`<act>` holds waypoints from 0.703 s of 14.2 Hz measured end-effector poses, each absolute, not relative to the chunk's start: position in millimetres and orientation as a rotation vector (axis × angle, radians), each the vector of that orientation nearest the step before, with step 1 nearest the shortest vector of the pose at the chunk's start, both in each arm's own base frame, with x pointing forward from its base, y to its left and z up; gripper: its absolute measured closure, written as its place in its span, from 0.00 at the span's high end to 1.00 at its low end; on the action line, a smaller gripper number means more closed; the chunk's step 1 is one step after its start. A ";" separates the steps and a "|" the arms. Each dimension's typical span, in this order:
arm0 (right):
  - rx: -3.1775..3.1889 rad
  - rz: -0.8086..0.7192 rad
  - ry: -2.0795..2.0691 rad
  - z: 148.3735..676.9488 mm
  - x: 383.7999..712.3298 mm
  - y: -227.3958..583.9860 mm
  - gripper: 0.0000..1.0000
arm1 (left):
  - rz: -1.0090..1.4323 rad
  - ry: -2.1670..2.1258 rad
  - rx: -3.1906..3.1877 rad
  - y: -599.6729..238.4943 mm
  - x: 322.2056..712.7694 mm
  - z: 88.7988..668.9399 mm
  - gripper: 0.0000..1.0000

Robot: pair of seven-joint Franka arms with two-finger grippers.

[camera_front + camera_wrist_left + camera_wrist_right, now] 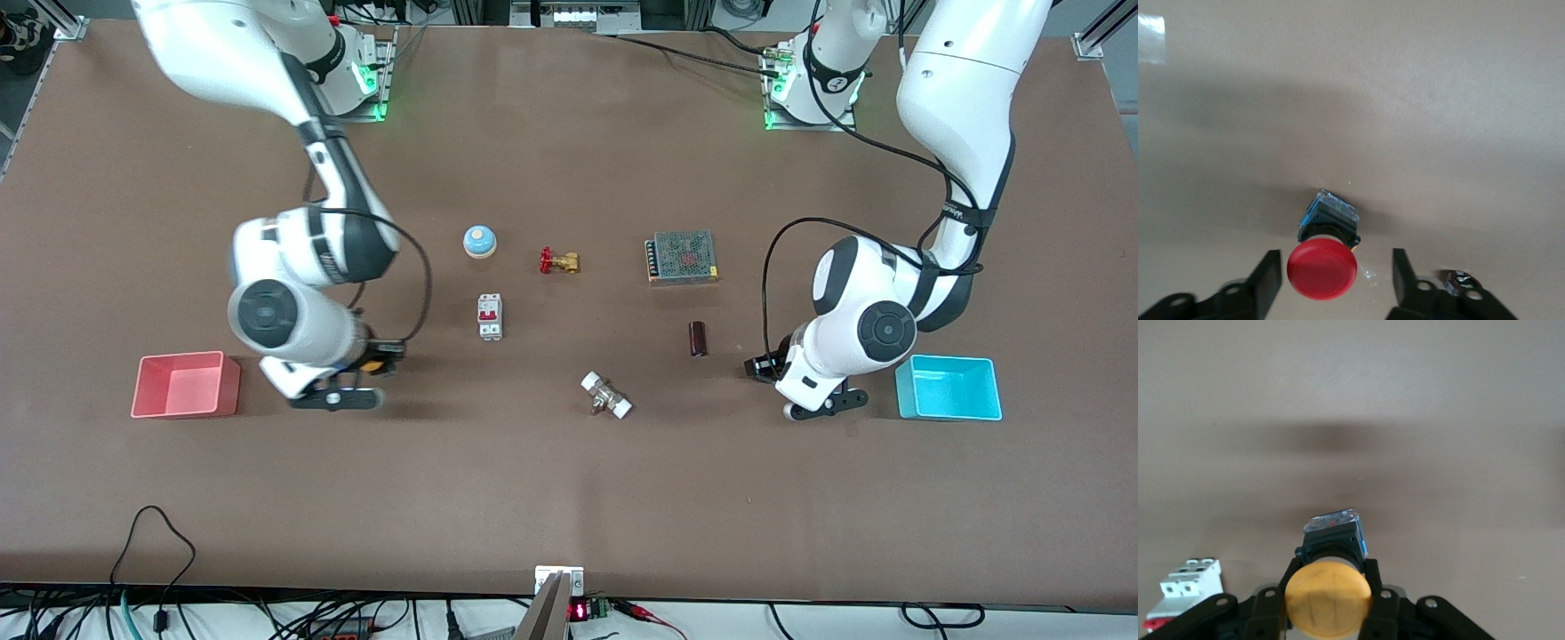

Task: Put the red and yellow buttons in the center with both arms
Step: 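Lift the yellow button with the right gripper while the left gripper lifts the red button, then set the red button on the table with the left gripper and release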

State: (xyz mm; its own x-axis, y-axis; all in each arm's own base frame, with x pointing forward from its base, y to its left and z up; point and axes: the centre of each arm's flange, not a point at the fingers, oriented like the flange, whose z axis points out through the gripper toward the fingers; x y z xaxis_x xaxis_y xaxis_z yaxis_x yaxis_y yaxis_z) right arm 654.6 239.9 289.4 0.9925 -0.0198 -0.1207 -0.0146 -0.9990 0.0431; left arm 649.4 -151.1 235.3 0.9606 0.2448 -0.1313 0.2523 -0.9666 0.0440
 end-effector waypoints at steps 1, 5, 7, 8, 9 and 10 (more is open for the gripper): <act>3.086 -0.198 -0.042 279.5 651.3 248.6 0.41 | -0.169 0.391 3.048 -149.3 652.7 243.8 0.90; 3.066 -0.221 -0.084 253.3 649.9 250.6 0.41 | -0.039 0.416 3.035 -136.1 663.0 303.0 1.00; 3.056 -0.237 -0.100 245.4 650.5 243.5 0.41 | -0.020 0.413 3.040 -125.6 661.8 334.6 1.00; 3.052 -0.248 -0.116 241.0 649.5 241.1 0.41 | -0.019 0.403 3.045 -118.7 660.0 350.9 1.00; 3.047 -0.256 -0.150 235.9 648.2 240.1 0.41 | -0.021 0.381 3.052 -110.6 657.9 365.9 1.00; 3.045 -0.252 -0.193 230.7 647.9 240.7 0.41 | -0.021 0.353 3.059 -100.9 655.4 381.3 1.00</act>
State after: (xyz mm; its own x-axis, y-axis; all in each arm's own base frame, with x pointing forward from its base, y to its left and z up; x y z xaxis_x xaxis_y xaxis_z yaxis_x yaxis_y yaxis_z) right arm 647.9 240.7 230.7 0.9786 -0.1316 -0.1584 -0.1184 -0.9889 0.0902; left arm 655.4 -100.9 381.3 0.9737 0.2270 -0.0205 0.2278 -0.9718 0.0601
